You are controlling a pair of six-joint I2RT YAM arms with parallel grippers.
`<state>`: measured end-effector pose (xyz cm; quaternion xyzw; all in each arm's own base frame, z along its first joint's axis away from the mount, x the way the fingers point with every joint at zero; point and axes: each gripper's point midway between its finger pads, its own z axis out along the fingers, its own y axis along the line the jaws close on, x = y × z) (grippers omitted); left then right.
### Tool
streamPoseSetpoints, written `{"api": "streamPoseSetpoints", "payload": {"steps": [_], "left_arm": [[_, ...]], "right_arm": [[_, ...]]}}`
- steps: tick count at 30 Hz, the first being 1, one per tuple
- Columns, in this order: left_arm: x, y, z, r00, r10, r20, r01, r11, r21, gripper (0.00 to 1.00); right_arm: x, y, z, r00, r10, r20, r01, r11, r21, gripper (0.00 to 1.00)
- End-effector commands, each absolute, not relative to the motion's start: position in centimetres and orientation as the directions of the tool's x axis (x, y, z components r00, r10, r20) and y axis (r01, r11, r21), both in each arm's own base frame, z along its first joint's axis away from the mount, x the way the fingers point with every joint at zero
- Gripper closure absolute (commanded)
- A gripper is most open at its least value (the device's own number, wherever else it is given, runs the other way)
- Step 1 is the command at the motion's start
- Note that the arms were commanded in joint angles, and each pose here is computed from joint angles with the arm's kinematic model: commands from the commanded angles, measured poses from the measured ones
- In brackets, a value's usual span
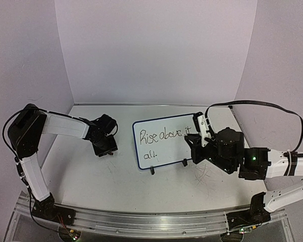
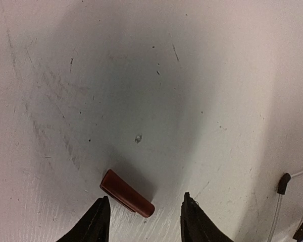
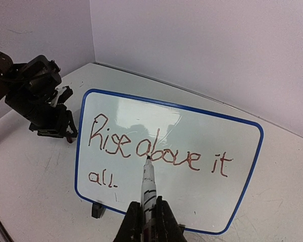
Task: Write a sentence on the whiteboard
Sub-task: Pick up the pen cap from the center of the board.
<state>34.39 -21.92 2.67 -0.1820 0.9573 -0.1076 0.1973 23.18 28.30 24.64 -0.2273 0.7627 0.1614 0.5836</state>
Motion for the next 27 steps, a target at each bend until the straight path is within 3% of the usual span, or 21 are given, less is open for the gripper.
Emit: {"api": "streamPoseSetpoints", "payload": {"steps": [1,6,13,27], "left_arm": [[35.4,-21.1,2.2,-0.812,-0.478,-0.334,-0.418,0.877,-0.238,0.55],[35.1,-20.5,1.0,-0.803,-0.511,-0.307,-0.479,0.860,-0.179,0.63],[34.1,-19.0,-0.6,-0.793,-0.527,-0.305,-0.529,0.845,-0.083,0.66],[31.2,-17.9,-4.3,-0.839,-0.498,-0.218,-0.521,0.851,0.062,0.82]], "right_arm": [[23.2,28.2,25.2,-0.198,-0.124,-0.972,-0.531,0.848,0.000,1.00],[23.1,28.3,24.8,-0.199,-0.132,-0.971,-0.537,0.844,-0.004,1.00],[23.0,28.6,24.8,-0.197,-0.127,-0.972,-0.550,0.835,0.002,1.00],[23.0,28.8,25.4,-0.176,-0.114,-0.978,-0.558,0.830,0.004,1.00]]}}
